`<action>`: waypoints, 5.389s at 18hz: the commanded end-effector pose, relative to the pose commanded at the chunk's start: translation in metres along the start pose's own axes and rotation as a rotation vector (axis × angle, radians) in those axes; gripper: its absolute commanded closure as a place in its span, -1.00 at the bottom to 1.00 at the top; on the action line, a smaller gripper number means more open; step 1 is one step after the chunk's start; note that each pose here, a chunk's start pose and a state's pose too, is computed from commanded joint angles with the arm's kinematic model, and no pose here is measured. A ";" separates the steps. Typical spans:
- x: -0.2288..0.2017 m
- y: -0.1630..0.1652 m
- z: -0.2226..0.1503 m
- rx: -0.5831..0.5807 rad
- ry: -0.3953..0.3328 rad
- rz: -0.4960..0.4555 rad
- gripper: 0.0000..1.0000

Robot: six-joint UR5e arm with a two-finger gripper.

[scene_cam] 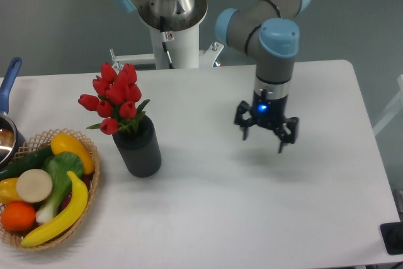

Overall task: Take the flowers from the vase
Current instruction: 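Move the open gripper toward the red tulips in the black vase, then close the gripper around the tulip stems above the vase rim, then lift the tulip bunch straight up out of the black vase, then carry the held tulips away from the vase over the open table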

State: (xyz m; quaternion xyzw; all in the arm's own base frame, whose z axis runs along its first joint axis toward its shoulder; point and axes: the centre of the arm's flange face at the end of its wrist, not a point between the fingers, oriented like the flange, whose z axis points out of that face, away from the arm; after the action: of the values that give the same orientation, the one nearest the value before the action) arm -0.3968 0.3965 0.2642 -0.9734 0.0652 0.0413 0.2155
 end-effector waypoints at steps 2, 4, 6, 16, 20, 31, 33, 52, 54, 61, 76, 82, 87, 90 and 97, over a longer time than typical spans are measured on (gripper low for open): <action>0.015 -0.015 -0.019 0.029 -0.019 0.032 -1.00; 0.032 -0.031 -0.043 0.111 -0.024 0.056 -1.00; 0.047 -0.038 -0.067 0.166 -0.035 0.074 -1.00; 0.118 -0.072 -0.088 0.393 0.090 0.153 -1.00; 0.139 -0.061 -0.079 0.465 0.144 0.202 -1.00; 0.155 -0.063 -0.069 0.558 0.208 0.241 -1.00; 0.147 -0.066 -0.058 0.569 0.233 0.230 -1.00; 0.152 -0.071 -0.064 0.574 0.218 0.283 1.00; 0.155 -0.072 -0.072 0.584 0.208 0.283 1.00; 0.133 -0.081 -0.128 0.665 0.164 0.153 1.00; 0.087 -0.091 -0.203 0.818 0.208 -0.109 1.00; 0.072 -0.086 -0.226 0.854 0.195 -0.156 1.00; 0.029 -0.073 -0.250 0.860 0.081 -0.125 1.00; -0.002 -0.059 -0.248 0.768 -0.051 -0.063 1.00; -0.049 -0.002 -0.232 0.432 -0.288 0.019 1.00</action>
State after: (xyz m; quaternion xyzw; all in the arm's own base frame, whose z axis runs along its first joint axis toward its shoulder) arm -0.4324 0.3049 0.4797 -0.8883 0.0503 0.1666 0.4250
